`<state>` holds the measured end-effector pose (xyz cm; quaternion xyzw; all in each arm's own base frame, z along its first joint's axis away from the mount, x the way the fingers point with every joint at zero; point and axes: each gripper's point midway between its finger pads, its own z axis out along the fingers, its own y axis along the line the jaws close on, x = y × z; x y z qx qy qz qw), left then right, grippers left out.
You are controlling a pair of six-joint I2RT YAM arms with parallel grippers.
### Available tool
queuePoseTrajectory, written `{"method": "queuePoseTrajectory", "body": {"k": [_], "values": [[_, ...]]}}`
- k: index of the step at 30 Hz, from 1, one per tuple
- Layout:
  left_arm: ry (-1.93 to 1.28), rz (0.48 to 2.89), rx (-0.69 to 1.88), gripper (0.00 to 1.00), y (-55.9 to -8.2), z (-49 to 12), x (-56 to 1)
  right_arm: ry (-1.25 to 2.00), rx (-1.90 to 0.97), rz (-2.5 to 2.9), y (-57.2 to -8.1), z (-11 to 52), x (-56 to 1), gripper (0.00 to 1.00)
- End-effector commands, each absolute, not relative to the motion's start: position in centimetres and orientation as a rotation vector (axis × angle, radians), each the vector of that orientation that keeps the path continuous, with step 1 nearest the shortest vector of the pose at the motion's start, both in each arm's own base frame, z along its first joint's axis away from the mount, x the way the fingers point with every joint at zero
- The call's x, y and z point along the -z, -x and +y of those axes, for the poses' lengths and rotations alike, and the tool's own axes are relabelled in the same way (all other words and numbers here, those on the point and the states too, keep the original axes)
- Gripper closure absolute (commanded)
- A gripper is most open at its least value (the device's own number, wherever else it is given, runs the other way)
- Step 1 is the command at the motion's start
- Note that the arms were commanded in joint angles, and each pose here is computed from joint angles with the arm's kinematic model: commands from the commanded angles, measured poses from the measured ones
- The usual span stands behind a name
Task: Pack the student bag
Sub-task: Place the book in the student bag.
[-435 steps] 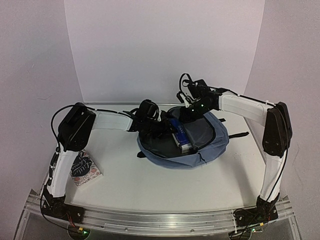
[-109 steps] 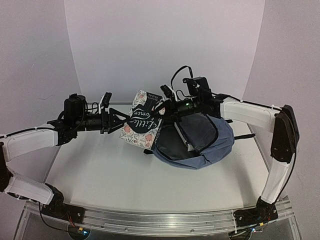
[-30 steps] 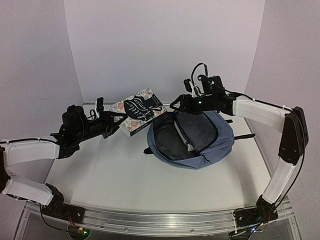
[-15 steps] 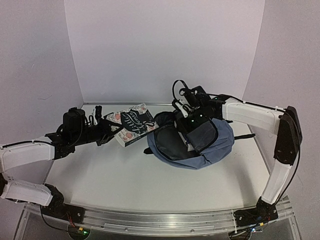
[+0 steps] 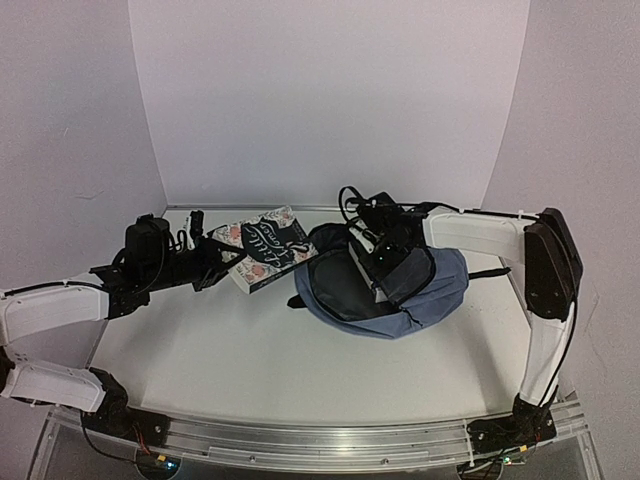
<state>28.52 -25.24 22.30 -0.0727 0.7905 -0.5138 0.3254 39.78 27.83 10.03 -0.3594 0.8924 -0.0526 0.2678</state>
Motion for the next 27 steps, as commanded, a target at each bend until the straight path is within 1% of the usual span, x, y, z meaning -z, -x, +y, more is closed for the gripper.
{"method": "queuePoseTrajectory", "body": {"k": [1, 3, 4, 5, 16, 21, 27], "values": [[0.07, 1.877, 1.427, 1.0, -28.5, -25.8, -28.2, 0.94, 0.223, 2.376, -41.3, 27.1, -11.2, 0.79], [0.049, 1.885, 1.439, 1.0, -28.4, -26.1, -28.2, 0.926, 0.228, 2.364, -41.6, 27.1, -11.9, 0.91], [0.036, 1.895, 1.447, 1.0, -28.4, -26.4, -28.0, 0.919, 0.224, 2.354, -41.7, 27.1, -12.4, 0.99], [0.023, 1.901, 1.455, 1.0, -28.3, -26.6, -27.9, 0.914, 0.216, 2.346, -41.7, 27.2, -12.9, 1.0], [-0.126, 1.908, 1.595, 1.0, -28.0, -29.4, -27.7, 0.844, -0.107, 2.245, -40.7, 29.4, -20.8, 1.0], [-0.177, 1.87, 1.709, 1.0, -28.0, -30.9, -28.2, 0.84, -0.194, 2.213, -40.2, 29.8, -22.9, 1.0], [-0.195, 1.84, 1.779, 1.0, -29.1, -32.4, -28.4, 0.843, -0.222, 2.2, -39.7, 29.7, -23.8, 1.0]]}}
